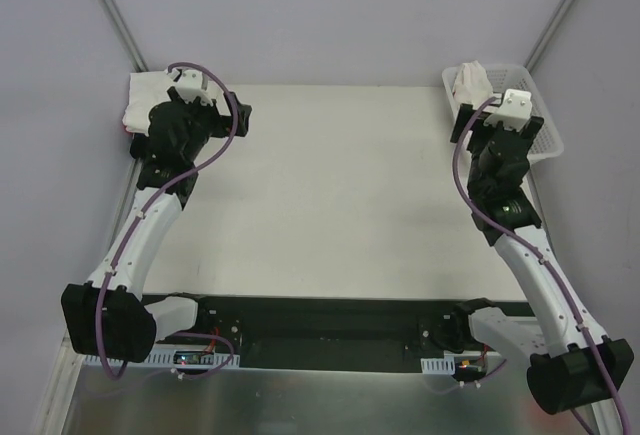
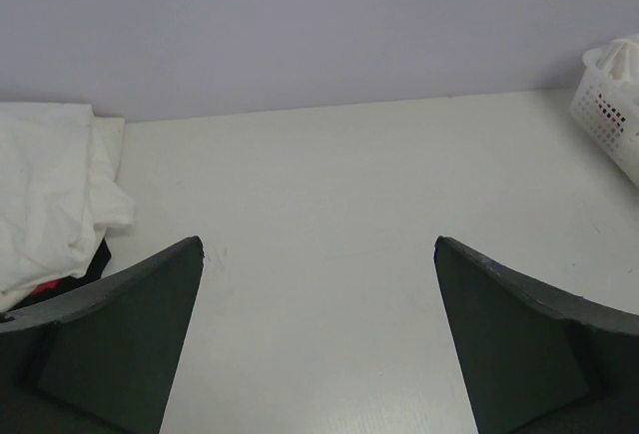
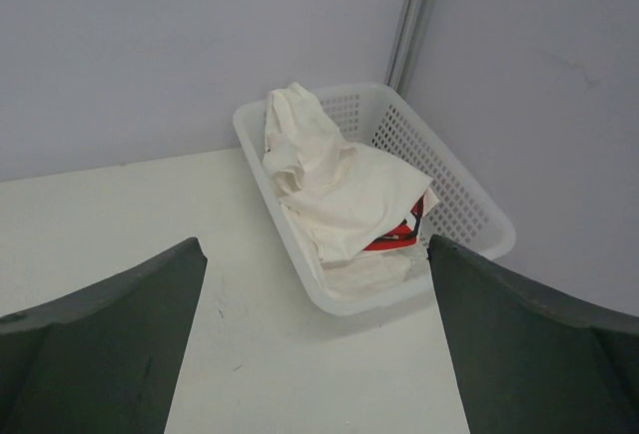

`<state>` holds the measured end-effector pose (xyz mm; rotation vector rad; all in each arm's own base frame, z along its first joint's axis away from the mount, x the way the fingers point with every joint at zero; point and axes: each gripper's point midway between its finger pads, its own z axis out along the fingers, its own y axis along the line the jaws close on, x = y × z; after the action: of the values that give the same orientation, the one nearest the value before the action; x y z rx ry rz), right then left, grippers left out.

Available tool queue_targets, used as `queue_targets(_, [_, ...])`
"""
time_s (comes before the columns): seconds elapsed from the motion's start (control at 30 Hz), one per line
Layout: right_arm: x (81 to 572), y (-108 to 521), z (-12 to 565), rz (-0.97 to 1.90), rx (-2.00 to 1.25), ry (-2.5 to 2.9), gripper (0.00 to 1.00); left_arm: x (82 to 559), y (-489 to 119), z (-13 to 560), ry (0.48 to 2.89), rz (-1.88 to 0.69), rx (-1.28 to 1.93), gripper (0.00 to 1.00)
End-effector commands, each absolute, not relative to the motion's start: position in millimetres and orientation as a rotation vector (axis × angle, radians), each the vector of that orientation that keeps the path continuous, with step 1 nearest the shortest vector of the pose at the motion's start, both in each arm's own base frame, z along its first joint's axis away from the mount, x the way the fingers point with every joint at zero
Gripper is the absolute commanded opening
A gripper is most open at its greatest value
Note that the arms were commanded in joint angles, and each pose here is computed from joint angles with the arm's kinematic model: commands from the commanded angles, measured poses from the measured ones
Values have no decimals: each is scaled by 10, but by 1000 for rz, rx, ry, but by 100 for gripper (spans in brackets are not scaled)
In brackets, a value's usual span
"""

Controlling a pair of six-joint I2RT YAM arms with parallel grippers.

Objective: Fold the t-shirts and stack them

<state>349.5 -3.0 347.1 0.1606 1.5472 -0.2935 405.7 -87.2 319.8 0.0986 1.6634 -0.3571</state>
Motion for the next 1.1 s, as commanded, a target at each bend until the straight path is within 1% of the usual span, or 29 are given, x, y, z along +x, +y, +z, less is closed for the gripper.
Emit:
queue_targets(0.0, [3558,-4,3993,-253,189,1414,96,3906,-974,3559,1510,-386,194,99])
queue_targets(0.03, [3565,-1,4095,-247,193,1397,96,3902,-968,3559,1508,-382,193,99])
queue_targets(0.1, [3671,8,4052,-272,180,1437,97,3894,-956,3554,1509,-376,189,99])
queue_targets(0.13, [3673,-40,4230,-281,210,1426,96,3893,-955,3535,1514,-372,195,98])
queue_targets(0.17, [3820,-61,4153,-309,214,1480,97,3890,-959,3512,1519,-369,205,98])
queue_targets(0.23, [3875,-159,3950,-386,233,1626,97,3885,-977,3471,1528,-374,218,98])
queue_targets(0.27, [3914,-210,4160,-394,252,1621,97,3894,-980,3435,1537,-375,220,98])
queue_targets(0.3, [4018,-213,3878,-444,225,1739,97,3898,-980,3425,1540,-373,223,98])
queue_targets(0.37, [4057,-303,3880,-494,254,1805,96,3913,-973,3409,1548,-369,220,98])
queue_targets(0.4, [4187,-280,3729,-499,232,1857,96,3922,-974,3396,1554,-369,219,98])
queue_targets(0.47, [4210,-389,3551,-527,269,1943,96,3926,-977,3403,1557,-369,222,98])
queue_targets(0.5, [4370,-347,3505,-485,256,1980,96,3930,-974,3390,1561,-367,221,98])
queue_targets(0.57, [4364,-484,3295,-445,333,2095,96,3937,-950,3394,1564,-354,213,98])
queue_targets(0.6, [4436,-421,3304,-346,329,2117,96,3936,-953,3390,1566,-354,212,98])
queue_targets(0.63, [4500,-539,3115,-320,374,2170,97,3946,-945,3378,1569,-349,212,97])
queue_targets(0.7, [4554,-530,2961,-208,424,2207,97,3953,-951,3357,1575,-352,214,98])
queue_targets(0.73, [4568,-635,2800,-202,456,2238,97,3958,-957,3353,1576,-355,217,98])
queue_targets(0.83, [4650,-781,2585,-149,519,2259,97,3967,-985,3329,1586,-373,220,97])
queue_targets(0.93, [4713,-876,2436,-89,568,2277,99,3966,-1021,3322,1590,-396,226,97])
queue_targets(1.07, [4842,-935,2236,-37,578,2299,99,3980,-1056,3301,1596,-417,234,96])
